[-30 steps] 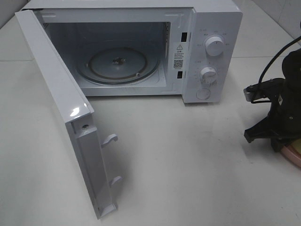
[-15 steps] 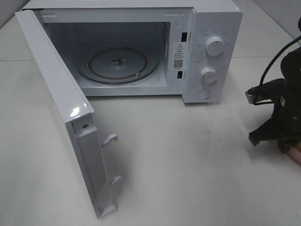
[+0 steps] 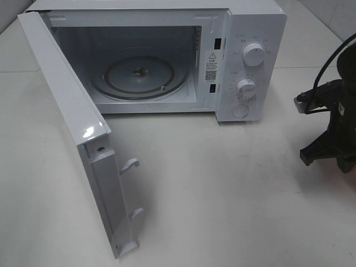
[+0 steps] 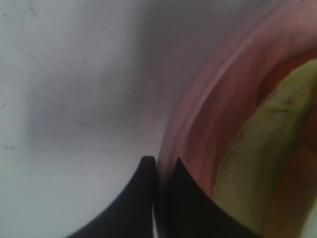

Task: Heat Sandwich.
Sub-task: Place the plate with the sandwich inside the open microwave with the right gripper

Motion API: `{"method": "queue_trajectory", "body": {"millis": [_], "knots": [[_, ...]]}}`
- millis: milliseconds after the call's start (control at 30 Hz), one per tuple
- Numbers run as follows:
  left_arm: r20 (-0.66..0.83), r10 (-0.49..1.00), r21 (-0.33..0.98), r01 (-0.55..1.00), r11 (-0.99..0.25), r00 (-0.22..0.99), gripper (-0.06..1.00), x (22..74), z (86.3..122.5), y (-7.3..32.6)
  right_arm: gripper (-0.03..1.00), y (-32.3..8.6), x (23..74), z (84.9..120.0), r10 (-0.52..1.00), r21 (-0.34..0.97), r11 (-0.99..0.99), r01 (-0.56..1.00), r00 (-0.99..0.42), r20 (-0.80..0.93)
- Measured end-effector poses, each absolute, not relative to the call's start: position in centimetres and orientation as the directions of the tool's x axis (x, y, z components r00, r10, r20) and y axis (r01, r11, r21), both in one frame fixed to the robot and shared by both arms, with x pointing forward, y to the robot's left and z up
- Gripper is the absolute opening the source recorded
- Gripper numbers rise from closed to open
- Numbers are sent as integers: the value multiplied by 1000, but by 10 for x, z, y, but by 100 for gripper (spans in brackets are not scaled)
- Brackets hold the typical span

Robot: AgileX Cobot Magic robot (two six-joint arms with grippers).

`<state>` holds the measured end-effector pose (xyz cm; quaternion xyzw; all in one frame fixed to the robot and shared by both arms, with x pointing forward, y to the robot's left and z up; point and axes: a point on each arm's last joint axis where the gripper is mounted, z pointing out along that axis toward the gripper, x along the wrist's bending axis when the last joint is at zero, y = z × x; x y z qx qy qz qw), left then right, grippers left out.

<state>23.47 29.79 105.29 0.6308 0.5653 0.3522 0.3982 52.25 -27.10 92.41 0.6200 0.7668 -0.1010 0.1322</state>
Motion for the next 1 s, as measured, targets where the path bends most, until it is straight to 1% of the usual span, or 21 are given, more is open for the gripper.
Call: {"method": "queue_trajectory", "body": {"millis": [200,633,1000], "knots": [[-6,994,901,433,-44,113,99,235,1053,298,4,-260,517,934,917,28,241,970,-219,-335],[-6,994,901,433,-44,113,99,235,1053,298,4,-237,485,957,883,33,340,940,-306,-357],[-6,994,901,433,-44,113,99,235,1053,298,4,-210,451,970,825,40,477,878,-431,-366]]}}
